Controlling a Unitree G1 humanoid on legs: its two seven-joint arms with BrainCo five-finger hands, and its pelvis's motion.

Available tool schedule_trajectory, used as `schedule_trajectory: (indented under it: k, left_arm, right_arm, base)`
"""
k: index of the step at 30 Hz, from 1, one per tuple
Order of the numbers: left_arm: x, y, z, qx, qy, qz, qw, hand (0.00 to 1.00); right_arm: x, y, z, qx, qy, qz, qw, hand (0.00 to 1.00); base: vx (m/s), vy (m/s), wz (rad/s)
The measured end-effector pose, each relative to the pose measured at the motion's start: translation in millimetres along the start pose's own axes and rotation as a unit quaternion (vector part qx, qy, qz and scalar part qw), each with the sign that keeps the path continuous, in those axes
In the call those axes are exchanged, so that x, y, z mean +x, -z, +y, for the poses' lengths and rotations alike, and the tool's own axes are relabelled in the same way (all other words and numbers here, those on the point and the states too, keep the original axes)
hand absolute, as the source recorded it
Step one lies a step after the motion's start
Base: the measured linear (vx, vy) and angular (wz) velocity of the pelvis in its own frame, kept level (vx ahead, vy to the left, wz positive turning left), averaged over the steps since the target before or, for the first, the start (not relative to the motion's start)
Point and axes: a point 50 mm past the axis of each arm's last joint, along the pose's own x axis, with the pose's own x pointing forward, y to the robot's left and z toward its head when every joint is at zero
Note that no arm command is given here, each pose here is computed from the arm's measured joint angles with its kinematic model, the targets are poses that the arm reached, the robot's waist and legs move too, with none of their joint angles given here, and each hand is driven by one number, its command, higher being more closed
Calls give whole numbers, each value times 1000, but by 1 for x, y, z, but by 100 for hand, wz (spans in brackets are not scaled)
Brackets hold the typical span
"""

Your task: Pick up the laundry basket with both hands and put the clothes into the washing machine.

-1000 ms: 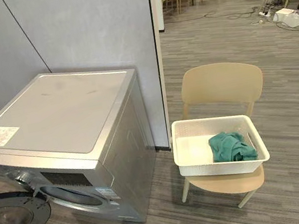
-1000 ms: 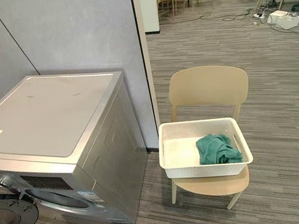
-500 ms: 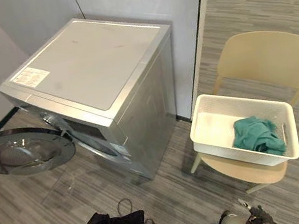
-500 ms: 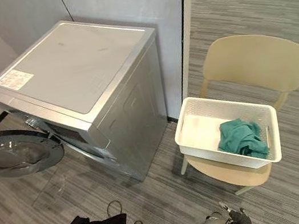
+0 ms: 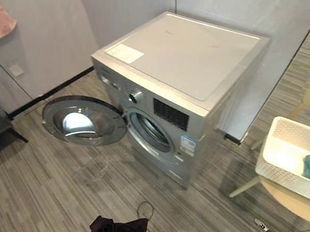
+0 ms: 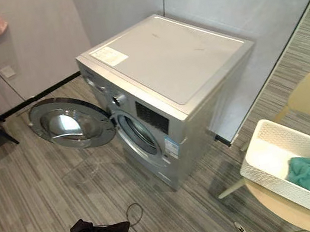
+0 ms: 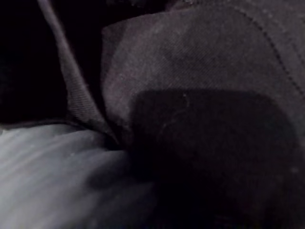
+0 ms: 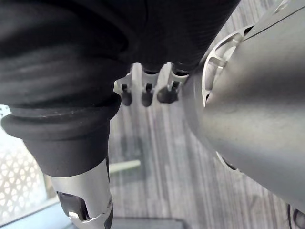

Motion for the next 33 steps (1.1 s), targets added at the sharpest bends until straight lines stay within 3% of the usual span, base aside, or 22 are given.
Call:
schedule_trajectory:
  k: [3, 9, 16, 29, 33]
  left_arm:
    - [1, -2, -4, 52, 13, -5, 999, 100]
    - [1, -1, -9, 83, 22, 0, 996, 100]
    - [-5, 9, -48, 115, 94, 7, 989, 100]
    - [-5, -13, -23, 54, 42, -48, 996, 100]
    - [-6, -3, -12, 58, 21, -27, 998, 100]
  right_arm:
    - [-1, 6, 2, 21, -1, 8, 1000, 0]
    - [-3, 16, 20, 46, -28, 26, 998, 0]
    - [-6, 30, -7, 80, 18, 47, 996, 0]
    - [-3, -2, 39, 20, -49, -2, 999, 0]
    - [-2, -3, 21, 44, -19, -8, 999, 0]
  base:
    - [113, 182, 63]
    - [41, -145, 52]
    - [173, -131, 100]
    - [104, 63, -53]
    - [288, 577, -26]
